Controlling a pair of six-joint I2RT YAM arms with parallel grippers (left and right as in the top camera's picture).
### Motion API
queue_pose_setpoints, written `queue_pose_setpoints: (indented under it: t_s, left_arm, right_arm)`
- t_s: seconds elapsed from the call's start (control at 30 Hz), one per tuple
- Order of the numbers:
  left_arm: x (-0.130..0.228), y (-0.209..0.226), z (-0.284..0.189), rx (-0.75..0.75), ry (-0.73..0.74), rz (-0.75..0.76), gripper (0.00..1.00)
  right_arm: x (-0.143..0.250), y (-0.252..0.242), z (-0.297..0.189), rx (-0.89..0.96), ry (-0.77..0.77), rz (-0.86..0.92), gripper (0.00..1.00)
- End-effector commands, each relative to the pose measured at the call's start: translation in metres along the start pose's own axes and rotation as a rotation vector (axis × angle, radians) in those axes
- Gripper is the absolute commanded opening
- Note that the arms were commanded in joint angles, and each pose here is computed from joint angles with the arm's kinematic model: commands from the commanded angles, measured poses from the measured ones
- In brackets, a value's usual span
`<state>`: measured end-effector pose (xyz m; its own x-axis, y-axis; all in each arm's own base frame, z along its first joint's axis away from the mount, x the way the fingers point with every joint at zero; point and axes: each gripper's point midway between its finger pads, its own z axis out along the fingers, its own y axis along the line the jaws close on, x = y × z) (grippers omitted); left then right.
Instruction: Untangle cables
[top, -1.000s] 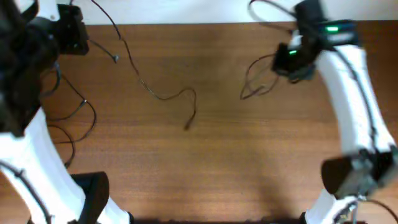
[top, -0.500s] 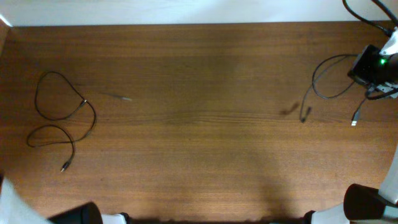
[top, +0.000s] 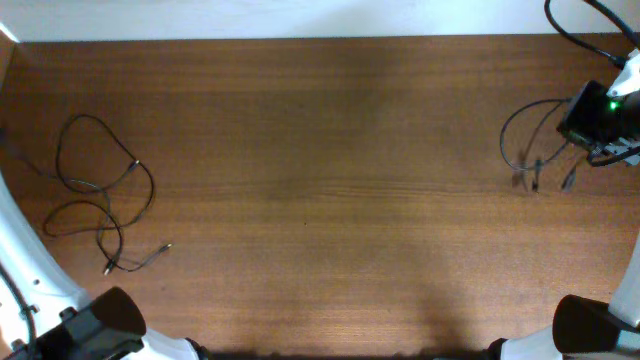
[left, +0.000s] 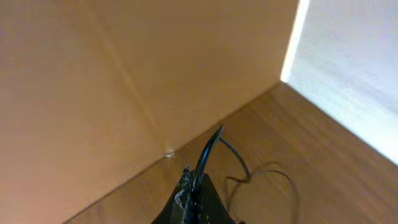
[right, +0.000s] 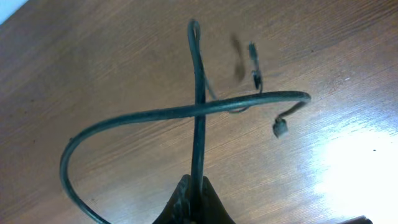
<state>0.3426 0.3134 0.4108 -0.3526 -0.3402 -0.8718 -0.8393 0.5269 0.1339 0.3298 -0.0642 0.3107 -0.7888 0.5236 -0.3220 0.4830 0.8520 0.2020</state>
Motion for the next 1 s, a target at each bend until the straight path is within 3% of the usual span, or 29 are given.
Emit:
queue_pose_setpoints:
  t_s: [0.0, 0.03, 0.07, 0.13, 0.3, 0.33, 0.43, 0.5, 0.53, 0.6, 0.67, 0.77, 0.8, 0.87, 0.9, 0.97]
  left_arm:
    - [0.004, 0.029, -0.007, -0.035, 0.026, -0.027, 0.02]
    - [0.018, 0.008, -0.008, 0.092, 0.085, -0.014, 0.4]
    - [0.037, -0.016, -0.013, 0.232, 0.165, -0.009, 0.99]
    - [0.071, -0.028, -0.02, 0.294, 0.32, -0.089, 1.0]
    - [0.098, -0.051, -0.04, 0.352, 0.436, -0.051, 0.99]
    - [0.11, -0.09, -0.065, 0.503, 0.467, 0.06, 1.0]
    - [0.137, -0.178, -0.134, 0.728, 0.473, 0.268, 0.99]
    - [0.144, -0.21, -0.156, 0.806, 0.445, 0.327, 0.99]
    - [0.149, -0.229, -0.162, 0.839, 0.436, 0.352, 0.99]
    - [0.165, -0.247, -0.154, 0.843, 0.475, 0.386, 0.99]
    - [0.188, -0.264, -0.14, 0.86, 0.543, 0.435, 1.0]
    - [0.192, -0.273, -0.141, 0.913, 0.541, 0.473, 1.0]
    - [0.192, -0.282, -0.154, 1.012, 0.542, 0.478, 1.0]
    - [0.193, -0.291, -0.167, 1.084, 0.548, 0.472, 0.99]
    - [0.196, -0.296, -0.171, 1.096, 0.543, 0.486, 0.99]
    - [0.209, -0.308, -0.181, 1.116, 0.559, 0.524, 0.99]
  right_arm:
    - [0.001, 0.002, 0.002, -0.001, 0.007, -0.023, 0.04]
    - [0.001, 0.001, 0.002, -0.001, 0.008, -0.022, 0.04]
    - [0.002, 0.001, 0.002, 0.0, 0.01, -0.022, 0.04]
    - [0.002, 0.001, 0.003, 0.0, 0.012, -0.03, 0.04]
    - [0.006, 0.006, 0.012, -0.009, 0.059, -0.044, 0.04]
    - [0.011, 0.02, 0.016, -0.03, 0.075, -0.079, 0.04]
    - [0.04, 0.092, 0.03, -0.15, 0.14, -0.258, 0.04]
    - [0.064, 0.145, 0.034, -0.279, 0.181, -0.363, 0.04]
    - [0.092, 0.193, 0.028, -0.44, 0.231, -0.447, 0.04]
    - [0.113, 0.231, 0.018, -0.549, 0.225, -0.533, 0.04]
    - [0.118, 0.244, 0.023, -0.546, 0.226, -0.511, 0.04]
    - [0.136, 0.248, 0.068, -0.439, 0.313, -0.484, 0.04]
    - [0.144, 0.247, 0.103, -0.384, 0.37, -0.465, 0.17]
    - [0.141, 0.242, 0.125, -0.348, 0.398, -0.445, 0.87]
    - [0.135, 0.24, 0.125, -0.35, 0.389, -0.433, 0.99]
    - [0.112, 0.227, 0.123, -0.364, 0.377, -0.375, 0.99]
